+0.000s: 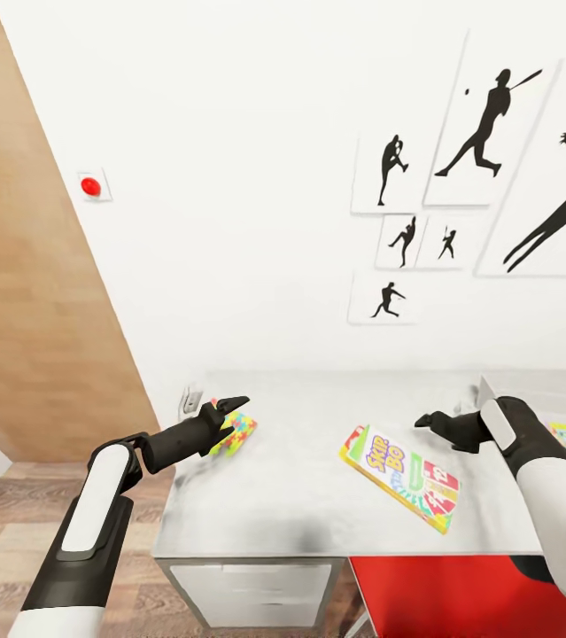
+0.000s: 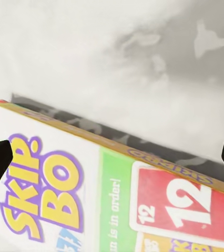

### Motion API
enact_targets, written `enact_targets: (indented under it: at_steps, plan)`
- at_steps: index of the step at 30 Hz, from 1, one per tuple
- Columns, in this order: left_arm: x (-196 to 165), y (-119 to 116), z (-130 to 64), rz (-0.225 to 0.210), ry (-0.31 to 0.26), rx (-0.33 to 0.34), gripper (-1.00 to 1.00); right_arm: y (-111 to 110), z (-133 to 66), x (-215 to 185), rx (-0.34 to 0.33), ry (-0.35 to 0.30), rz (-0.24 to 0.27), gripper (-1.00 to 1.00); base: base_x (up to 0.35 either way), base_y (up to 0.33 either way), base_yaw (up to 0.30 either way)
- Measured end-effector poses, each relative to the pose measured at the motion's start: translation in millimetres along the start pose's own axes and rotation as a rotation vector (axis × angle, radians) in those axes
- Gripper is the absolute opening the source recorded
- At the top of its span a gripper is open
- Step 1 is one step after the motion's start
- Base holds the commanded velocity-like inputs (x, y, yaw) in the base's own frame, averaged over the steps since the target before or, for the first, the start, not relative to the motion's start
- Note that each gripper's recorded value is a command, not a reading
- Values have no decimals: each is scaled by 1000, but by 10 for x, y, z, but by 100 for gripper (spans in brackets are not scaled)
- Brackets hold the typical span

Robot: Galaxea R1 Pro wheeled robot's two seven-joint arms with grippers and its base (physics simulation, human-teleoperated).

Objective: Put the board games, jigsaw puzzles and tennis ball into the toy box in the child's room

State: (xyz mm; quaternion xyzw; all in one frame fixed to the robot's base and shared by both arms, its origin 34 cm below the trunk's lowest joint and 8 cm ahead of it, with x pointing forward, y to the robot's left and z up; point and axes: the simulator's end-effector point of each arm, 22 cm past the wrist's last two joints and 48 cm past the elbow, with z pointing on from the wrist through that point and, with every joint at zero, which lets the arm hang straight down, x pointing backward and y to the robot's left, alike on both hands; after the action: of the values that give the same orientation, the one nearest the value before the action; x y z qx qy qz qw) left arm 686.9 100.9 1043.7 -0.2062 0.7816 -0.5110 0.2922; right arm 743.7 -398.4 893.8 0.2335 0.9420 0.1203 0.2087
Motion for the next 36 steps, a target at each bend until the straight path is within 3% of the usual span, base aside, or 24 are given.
enact_targets:
  at_steps: [15, 36]
  plan:
    - [21, 128, 49, -18, 8, -15, 100, -74, 120, 154, 14, 59, 7, 100, 0, 0, 0]
    - [65, 316, 124, -42, 22, -39, 100, -135, 265, 230, 16, 85, 13, 100, 0, 0, 0]
